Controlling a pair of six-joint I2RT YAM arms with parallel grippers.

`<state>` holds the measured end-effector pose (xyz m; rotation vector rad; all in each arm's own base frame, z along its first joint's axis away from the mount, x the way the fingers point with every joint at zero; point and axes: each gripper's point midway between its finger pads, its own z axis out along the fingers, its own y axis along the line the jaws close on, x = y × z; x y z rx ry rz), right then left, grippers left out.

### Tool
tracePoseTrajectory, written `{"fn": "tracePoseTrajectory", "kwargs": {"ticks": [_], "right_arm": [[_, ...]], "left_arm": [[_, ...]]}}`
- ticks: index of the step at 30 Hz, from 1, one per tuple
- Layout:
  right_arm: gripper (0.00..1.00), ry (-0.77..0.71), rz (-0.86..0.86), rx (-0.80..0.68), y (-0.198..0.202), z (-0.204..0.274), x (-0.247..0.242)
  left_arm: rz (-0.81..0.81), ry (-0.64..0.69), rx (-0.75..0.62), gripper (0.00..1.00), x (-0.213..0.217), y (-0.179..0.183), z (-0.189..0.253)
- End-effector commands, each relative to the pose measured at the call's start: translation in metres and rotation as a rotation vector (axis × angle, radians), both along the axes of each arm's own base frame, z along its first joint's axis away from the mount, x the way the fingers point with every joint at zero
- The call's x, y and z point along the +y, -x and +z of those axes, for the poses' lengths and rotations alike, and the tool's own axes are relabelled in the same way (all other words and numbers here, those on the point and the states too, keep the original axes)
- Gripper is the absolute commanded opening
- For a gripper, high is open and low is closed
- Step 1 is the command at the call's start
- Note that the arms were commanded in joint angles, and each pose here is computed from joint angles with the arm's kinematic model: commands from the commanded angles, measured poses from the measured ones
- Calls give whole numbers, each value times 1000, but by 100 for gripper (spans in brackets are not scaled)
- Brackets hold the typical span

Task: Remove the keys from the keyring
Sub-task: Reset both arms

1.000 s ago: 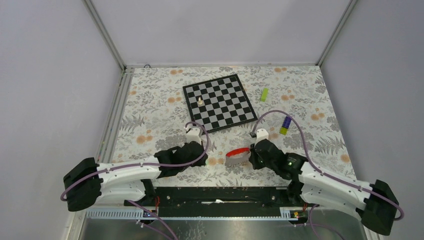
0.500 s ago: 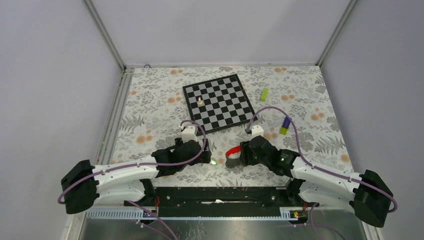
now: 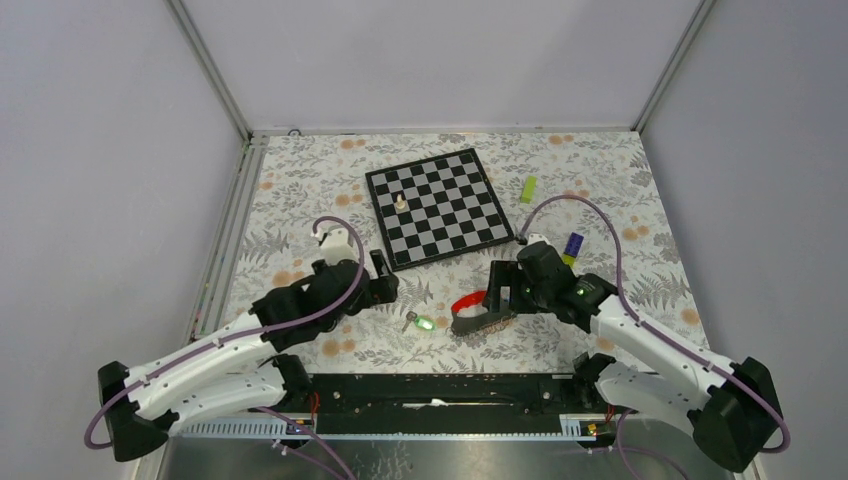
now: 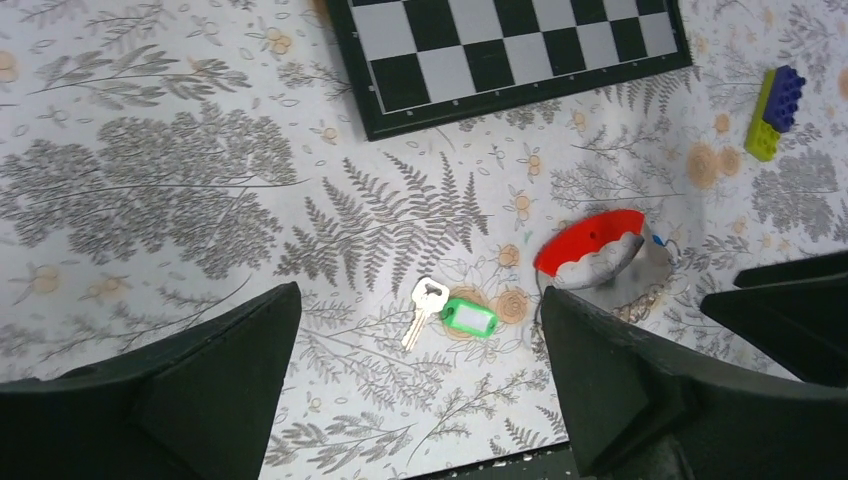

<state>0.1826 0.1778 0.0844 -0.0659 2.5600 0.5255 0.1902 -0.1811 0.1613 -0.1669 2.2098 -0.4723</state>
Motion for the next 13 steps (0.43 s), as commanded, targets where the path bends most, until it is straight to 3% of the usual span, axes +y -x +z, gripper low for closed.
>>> {"fn": "tracePoseTrajectory", "kwargs": {"ticks": [1,6,13], "right_arm": [[100,52,-165,38,7,11,-27],[100,151,-271,-6,10,15,-61],[100,97,-273,-33,20,29,-66]], "left_arm": [[85,-73,30,99,27,4,10],[120,-147,34,99,44,6,13],[106,-137,-25,99,56,9,27]]}}
